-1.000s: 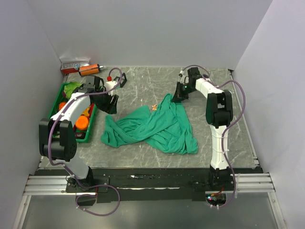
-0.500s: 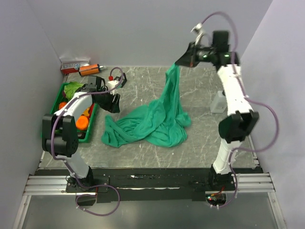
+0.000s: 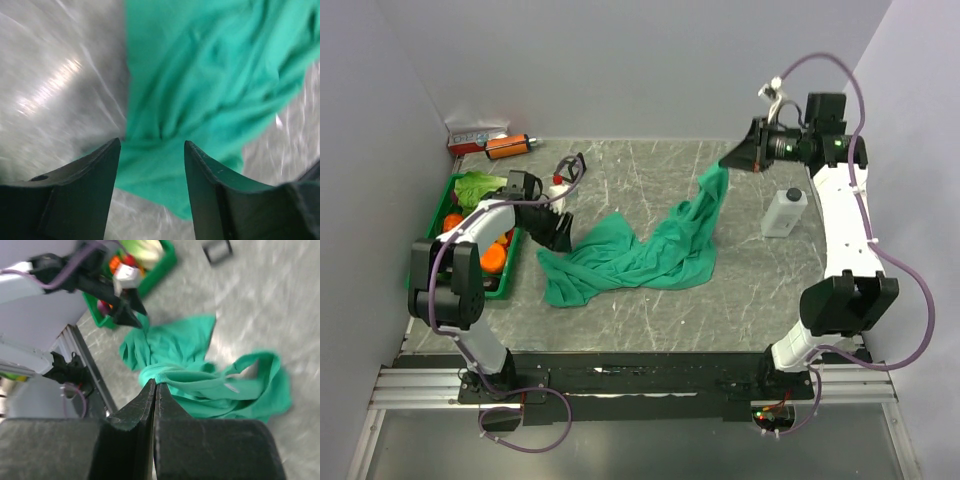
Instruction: Remove the brooch from the garment
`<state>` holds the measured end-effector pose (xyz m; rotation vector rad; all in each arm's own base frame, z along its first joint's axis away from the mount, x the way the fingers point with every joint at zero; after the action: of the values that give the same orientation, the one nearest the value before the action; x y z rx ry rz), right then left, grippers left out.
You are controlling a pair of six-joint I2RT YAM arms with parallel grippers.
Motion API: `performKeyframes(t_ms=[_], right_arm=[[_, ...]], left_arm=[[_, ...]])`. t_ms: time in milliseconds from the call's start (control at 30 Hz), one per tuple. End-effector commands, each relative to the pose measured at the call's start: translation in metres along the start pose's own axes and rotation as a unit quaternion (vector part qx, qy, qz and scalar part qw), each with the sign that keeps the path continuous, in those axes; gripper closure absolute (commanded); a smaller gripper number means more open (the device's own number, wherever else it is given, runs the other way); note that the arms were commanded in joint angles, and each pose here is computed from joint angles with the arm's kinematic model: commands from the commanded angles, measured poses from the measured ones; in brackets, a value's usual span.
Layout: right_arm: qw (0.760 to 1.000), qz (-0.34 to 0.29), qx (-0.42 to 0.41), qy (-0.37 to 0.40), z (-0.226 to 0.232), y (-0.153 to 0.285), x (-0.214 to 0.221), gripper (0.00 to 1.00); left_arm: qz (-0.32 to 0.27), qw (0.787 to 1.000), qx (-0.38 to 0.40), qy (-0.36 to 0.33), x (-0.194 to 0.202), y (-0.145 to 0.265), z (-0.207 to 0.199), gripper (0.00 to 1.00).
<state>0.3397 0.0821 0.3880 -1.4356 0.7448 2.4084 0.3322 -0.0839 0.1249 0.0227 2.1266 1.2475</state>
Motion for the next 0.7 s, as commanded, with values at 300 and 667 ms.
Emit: performKeyframes(t_ms=[300, 667], right_arm=[[0.998, 0.022, 0.022, -0.062, -0.006, 0.015, 0.041, 1.00], [0.996, 0.026, 0.026, -0.077, -0.020, 0.008, 0.039, 1.00]], left_arm=[[0.031, 0.987, -0.065, -0.141, 0.029, 0.017, 0.007, 0.40], [0.055, 0.978, -0.109, -0.169, 0.020, 0.001, 0.035, 0.52]])
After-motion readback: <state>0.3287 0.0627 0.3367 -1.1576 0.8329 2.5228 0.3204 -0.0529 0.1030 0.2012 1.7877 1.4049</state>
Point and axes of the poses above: each gripper's point midway between its finger pads, its own y axis back along the fingers, its own z axis along the line the jaws close on, x = y × z, the point moved 6 cm from there along y, back along the fingers, and after that the axes turned 6 degrees about y, right-handed, at the moved point
